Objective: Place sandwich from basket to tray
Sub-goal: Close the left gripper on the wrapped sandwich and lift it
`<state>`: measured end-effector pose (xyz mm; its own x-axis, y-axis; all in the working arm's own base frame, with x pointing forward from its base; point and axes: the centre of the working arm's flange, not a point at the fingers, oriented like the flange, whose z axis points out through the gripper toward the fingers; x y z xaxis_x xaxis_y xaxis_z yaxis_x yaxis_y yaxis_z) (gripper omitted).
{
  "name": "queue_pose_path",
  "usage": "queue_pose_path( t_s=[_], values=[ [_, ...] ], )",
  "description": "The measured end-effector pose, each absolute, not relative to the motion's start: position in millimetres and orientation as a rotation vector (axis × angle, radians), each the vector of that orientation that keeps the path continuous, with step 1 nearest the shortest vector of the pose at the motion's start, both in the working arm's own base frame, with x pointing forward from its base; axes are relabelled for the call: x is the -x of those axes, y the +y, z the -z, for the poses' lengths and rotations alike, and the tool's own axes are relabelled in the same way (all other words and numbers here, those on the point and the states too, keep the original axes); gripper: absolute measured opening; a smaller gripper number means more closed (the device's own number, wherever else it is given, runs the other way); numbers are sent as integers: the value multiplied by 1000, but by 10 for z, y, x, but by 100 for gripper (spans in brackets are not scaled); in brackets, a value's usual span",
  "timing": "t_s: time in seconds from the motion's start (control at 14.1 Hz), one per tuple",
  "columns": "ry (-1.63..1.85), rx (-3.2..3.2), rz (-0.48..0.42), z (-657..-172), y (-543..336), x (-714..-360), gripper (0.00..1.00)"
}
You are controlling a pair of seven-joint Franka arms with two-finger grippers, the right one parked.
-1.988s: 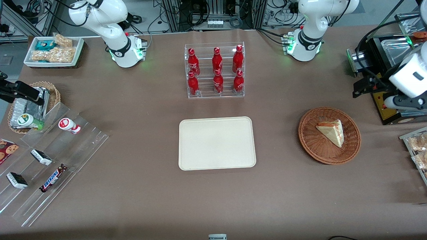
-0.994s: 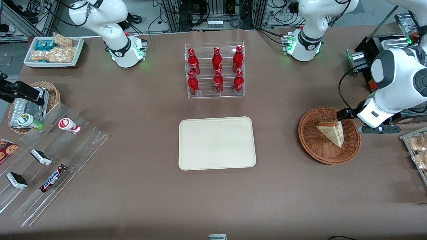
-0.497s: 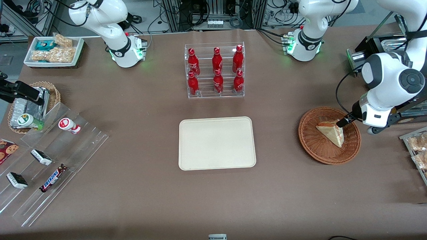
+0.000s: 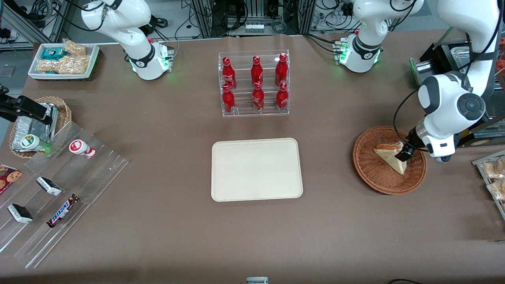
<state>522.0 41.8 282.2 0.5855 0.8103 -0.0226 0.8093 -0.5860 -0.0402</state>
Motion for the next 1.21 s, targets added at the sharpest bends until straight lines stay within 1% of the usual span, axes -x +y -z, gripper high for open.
queue_pose_path(
  t_s=[0.21,0.43,0.5,0.64,0.71,0.78,0.85,1.07,1.21],
  values=[
    [-1463,2768,-83,-2641,417,-5218,97],
    [-1501,2748,-96,-2556,416,-5193,67],
    [-1504,2747,-93,-2568,413,-5197,55],
    [-1497,2751,-95,-2640,387,-5228,38],
    [-1486,2753,-111,-2728,358,-5273,29],
    [-1460,2760,-133,-2867,288,-5351,22],
    [-1422,2775,-152,-3036,158,-5449,19],
    [-1236,2866,-159,-3503,-585,-5686,19],
    [-1086,2934,-149,-3570,-1216,-5683,19]
  ],
)
